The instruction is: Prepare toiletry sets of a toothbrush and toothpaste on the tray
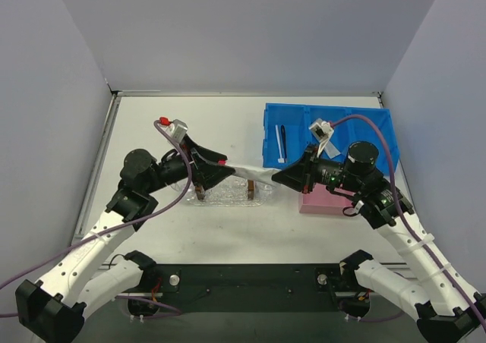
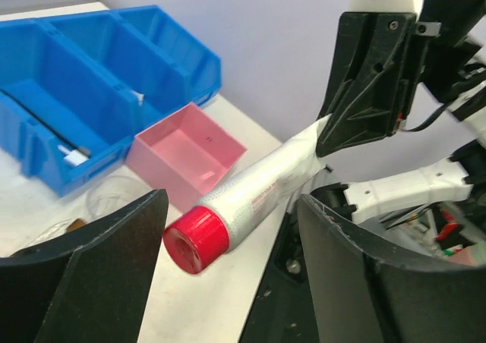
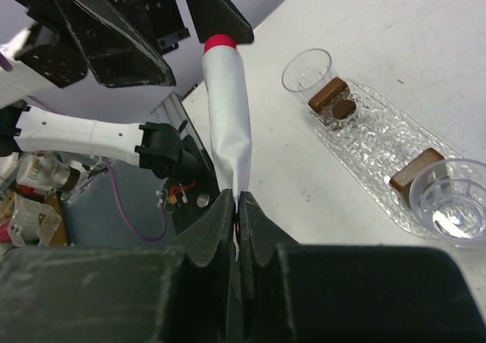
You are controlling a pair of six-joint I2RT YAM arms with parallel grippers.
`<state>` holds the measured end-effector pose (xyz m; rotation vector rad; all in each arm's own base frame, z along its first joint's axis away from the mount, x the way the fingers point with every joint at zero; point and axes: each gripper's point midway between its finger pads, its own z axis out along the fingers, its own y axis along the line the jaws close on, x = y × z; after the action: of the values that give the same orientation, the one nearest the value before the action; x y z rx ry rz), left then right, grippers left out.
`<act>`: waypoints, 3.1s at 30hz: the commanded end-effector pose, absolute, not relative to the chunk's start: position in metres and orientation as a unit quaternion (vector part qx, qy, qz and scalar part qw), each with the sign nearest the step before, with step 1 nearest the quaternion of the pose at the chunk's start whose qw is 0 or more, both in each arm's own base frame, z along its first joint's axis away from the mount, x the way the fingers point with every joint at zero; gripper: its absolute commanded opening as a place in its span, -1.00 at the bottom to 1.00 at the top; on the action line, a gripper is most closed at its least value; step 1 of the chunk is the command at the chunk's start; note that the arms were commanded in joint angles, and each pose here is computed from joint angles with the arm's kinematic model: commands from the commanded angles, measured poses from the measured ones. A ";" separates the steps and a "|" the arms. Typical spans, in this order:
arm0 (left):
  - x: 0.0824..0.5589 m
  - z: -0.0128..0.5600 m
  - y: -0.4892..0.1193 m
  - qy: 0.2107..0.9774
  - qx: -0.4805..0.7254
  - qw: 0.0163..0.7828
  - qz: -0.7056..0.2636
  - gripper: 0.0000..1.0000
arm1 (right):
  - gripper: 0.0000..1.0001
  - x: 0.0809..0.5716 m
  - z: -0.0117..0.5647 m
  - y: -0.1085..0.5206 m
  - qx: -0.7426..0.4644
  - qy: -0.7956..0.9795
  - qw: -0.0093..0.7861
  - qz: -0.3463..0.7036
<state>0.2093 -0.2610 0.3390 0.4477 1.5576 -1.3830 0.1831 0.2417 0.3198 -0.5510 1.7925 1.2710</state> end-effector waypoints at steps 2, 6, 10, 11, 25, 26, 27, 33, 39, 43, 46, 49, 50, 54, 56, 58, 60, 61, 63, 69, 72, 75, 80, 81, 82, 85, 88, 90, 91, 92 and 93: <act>0.209 0.361 -0.239 0.630 0.237 0.561 -0.482 0.62 | -1.00 0.176 0.314 0.230 -0.245 0.737 0.420 0.470; 0.210 0.354 -0.230 0.639 0.267 0.576 -0.436 0.65 | -1.00 0.174 0.308 0.228 -0.248 0.747 0.410 0.462; 0.197 0.353 -0.237 0.618 0.326 0.565 -0.440 0.65 | -1.00 0.169 0.295 0.226 -0.253 0.767 0.379 0.452; 0.193 0.352 -0.240 0.612 0.340 0.557 -0.447 0.65 | -1.00 0.168 0.296 0.226 -0.258 0.767 0.377 0.450; 0.136 0.307 -0.306 0.562 0.485 0.379 -0.553 0.64 | -1.00 0.136 0.285 0.256 -0.339 0.763 0.299 0.461; 0.136 0.304 -0.307 0.563 0.486 0.374 -0.554 0.64 | -1.00 0.135 0.286 0.259 -0.345 0.761 0.296 0.462; 0.134 0.300 -0.308 0.564 0.488 0.366 -0.557 0.64 | -1.00 0.133 0.286 0.261 -0.349 0.760 0.292 0.465; 0.115 0.281 -0.315 0.559 0.500 0.299 -0.590 0.64 | -1.00 0.127 0.290 0.271 -0.367 0.749 0.269 0.481; 0.096 0.265 -0.323 0.556 0.513 0.240 -0.608 0.63 | -1.00 0.125 0.294 0.277 -0.382 0.743 0.263 0.482; 0.095 0.261 -0.326 0.560 0.514 0.236 -0.606 0.55 | -1.00 0.122 0.294 0.282 -0.392 0.740 0.253 0.485; 0.095 0.259 -0.326 0.563 0.512 0.231 -0.606 0.30 | -1.00 0.122 0.293 0.283 -0.395 0.740 0.251 0.483; 0.096 0.256 -0.326 0.566 0.509 0.228 -0.606 0.01 | -1.00 0.123 0.293 0.283 -0.398 0.740 0.252 0.481; 0.095 0.256 -0.327 0.566 0.510 0.226 -0.607 -0.05 | -1.00 0.124 0.293 0.282 -0.396 0.742 0.255 0.478; 0.096 0.255 -0.328 0.570 0.507 0.228 -0.605 -0.38 | -1.00 0.130 0.291 0.282 -0.388 0.750 0.262 0.467; 0.098 0.256 -0.328 0.571 0.505 0.235 -0.603 -0.54 | -1.00 0.133 0.291 0.281 -0.384 0.753 0.266 0.463; 0.100 0.255 -0.328 0.575 0.501 0.244 -0.599 -0.61 | -1.00 0.136 0.289 0.280 -0.378 0.759 0.270 0.456; 0.103 0.257 -0.328 0.578 0.494 0.261 -0.595 -0.68 | -1.00 0.140 0.288 0.280 -0.370 0.765 0.273 0.451; 0.104 0.257 -0.328 0.581 0.490 0.265 -0.593 -0.70 | -0.85 0.142 0.288 0.279 -0.366 0.767 0.277 0.447; 0.109 0.268 -0.330 0.571 0.484 0.298 -0.593 -0.75 | -0.64 0.145 0.288 0.277 -0.356 0.773 0.281 0.444; 0.115 0.282 -0.328 0.563 0.461 0.348 -0.591 -0.79 | -0.11 0.150 0.296 0.279 -0.335 0.762 0.307 0.461; 0.117 0.287 -0.326 0.561 0.453 0.362 -0.591 -0.80 | -0.04 0.149 0.298 0.283 -0.329 0.755 0.306 0.477; 0.118 0.291 -0.325 0.558 0.447 0.373 -0.591 -0.80 | -0.03 0.149 0.297 0.286 -0.325 0.752 0.304 0.486; 0.121 0.294 -0.323 0.558 0.441 0.385 -0.588 -0.80 | -0.08 0.147 0.300 0.289 -0.323 0.744 0.305 0.499; 0.122 0.295 -0.322 0.559 0.438 0.387 -0.587 -0.80 | -0.09 0.147 0.301 0.289 -0.323 0.743 0.306 0.501; 0.122 0.295 -0.322 0.559 0.438 0.389 -0.587 -0.80 | -0.11 0.147 0.302 0.289 -0.323 0.741 0.308 0.502; 0.125 0.296 -0.320 0.562 0.432 0.396 -0.584 -0.79 | -0.18 0.146 0.302 0.290 -0.322 0.740 0.306 0.504; 0.129 0.297 -0.319 0.566 0.425 0.404 -0.579 -0.79 | -0.21 0.145 0.300 0.289 -0.322 0.741 0.305 0.504; 0.130 0.297 -0.319 0.567 0.423 0.406 -0.578 -0.79 | -0.21 0.145 0.298 0.289 -0.322 0.742 0.304 0.503; 0.132 0.297 -0.318 0.569 0.421 0.407 -0.577 -0.80 | -0.22 0.145 0.299 0.289 -0.323 0.742 0.304 0.504; 0.131 0.297 -0.318 0.568 0.423 0.405 -0.579 -0.80 | -0.23 0.145 0.298 0.289 -0.323 0.742 0.304 0.503; 0.131 0.296 -0.318 0.569 0.422 0.404 -0.579 -0.80 | -0.28 0.145 0.299 0.289 -0.323 0.741 0.306 0.502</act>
<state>0.1288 -0.3199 0.2768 1.0836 1.5257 -1.4741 0.1476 0.2879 0.2849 -0.8380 2.0393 1.3020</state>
